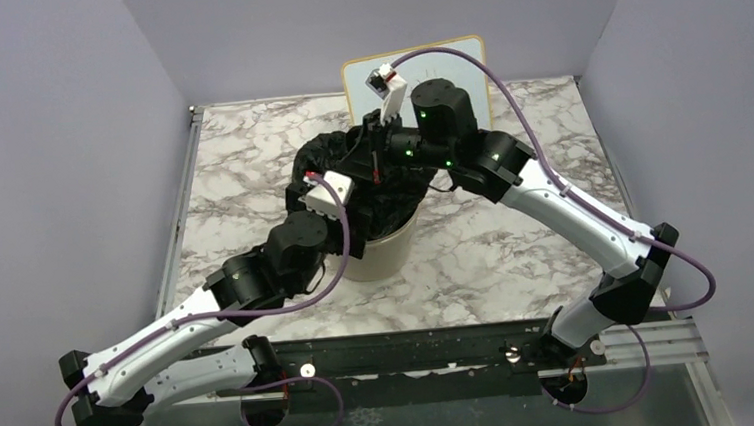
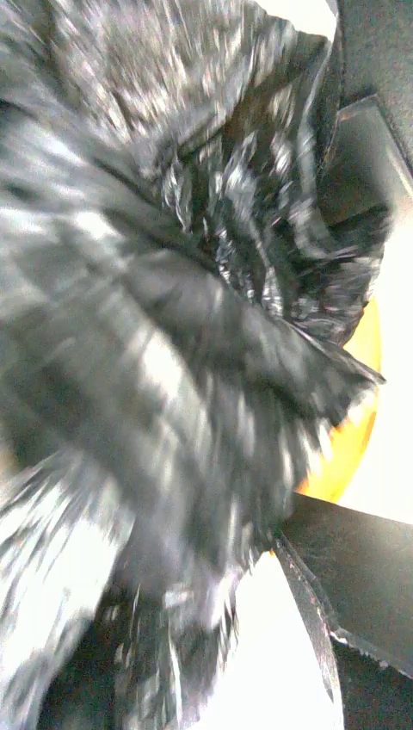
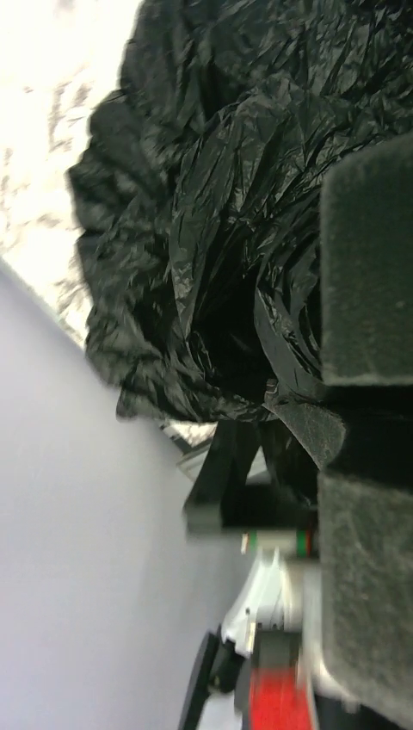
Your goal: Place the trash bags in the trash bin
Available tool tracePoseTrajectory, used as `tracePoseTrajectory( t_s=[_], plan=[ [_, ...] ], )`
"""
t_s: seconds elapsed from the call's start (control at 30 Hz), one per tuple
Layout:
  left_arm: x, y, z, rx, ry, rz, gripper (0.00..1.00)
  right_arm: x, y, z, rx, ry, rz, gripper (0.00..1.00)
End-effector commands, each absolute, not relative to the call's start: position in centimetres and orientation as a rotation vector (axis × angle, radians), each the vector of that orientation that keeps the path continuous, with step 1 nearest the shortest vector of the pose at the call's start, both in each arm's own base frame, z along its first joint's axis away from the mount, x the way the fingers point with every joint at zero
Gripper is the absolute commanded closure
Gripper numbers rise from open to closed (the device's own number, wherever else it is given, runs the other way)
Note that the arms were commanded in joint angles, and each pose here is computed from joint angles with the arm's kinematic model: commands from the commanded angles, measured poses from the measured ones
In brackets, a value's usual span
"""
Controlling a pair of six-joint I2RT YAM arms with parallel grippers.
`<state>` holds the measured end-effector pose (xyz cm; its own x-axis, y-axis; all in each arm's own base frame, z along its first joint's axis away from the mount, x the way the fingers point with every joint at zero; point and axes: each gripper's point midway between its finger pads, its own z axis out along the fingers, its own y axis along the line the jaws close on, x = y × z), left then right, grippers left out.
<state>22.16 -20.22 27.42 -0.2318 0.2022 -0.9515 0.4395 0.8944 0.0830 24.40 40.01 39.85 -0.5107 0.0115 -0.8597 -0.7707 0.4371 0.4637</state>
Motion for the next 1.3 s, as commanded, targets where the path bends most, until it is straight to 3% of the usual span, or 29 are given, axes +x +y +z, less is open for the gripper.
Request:
tracePoseTrajectory(
  t_s=[0.0, 0.2, 0.4, 0.5, 0.67, 0.73, 0.9, 1.1, 1.27],
  plan=[
    [21.2, -19.1, 31.3, 0.370, 1.783, -0.347, 0.01, 25.8, 39.4, 36.9, -0.569, 1.926, 1.065, 0.99],
    [21.2, -17.4, 31.2, 0.347, 1.857, -0.245, 0.01, 26.7, 38.9, 36.9, -0.533, 1.917, 1.005, 0.99],
    [21.3, -15.3, 32.9, 0.237, 1.847, -0.201, 0.01, 27.9, 38.5, 29.5, -0.590, 2.102, 0.827, 0.99],
    [20.3, -16.7, 33.1, 0.363, 1.847, -0.280, 0.01, 28.7, 38.1, 27.2, -0.561, 2.151, 0.753, 0.99],
    [20.0, -15.1, 32.9, 0.345, 1.897, -0.216, 0.01, 30.5, 36.1, 28.9, -0.470, 2.103, 0.615, 1.00],
    [19.9, -14.5, 33.3, 0.316, 1.882, -0.218, 0.06, 30.5, 35.6, 29.1, -0.484, 2.107, 0.581, 0.99],
    [19.9, -13.3, 35.5, 0.237, 1.834, -0.235, 0.06, 31.1, 33.6, 25.3, -0.498, 2.209, 0.389, 1.00],
    [20.6, -14.5, 33.9, 0.302, 1.905, -0.154, 0.02, 27.7, 37.6, 23.0, -0.713, 2.221, 0.692, 1.00],
    [21.8, -16.2, 31.9, 0.359, 2.024, -0.050, 0.01, 28.5, 36.6, 21.9, -0.680, 2.263, 0.589, 1.00]
  ],
)
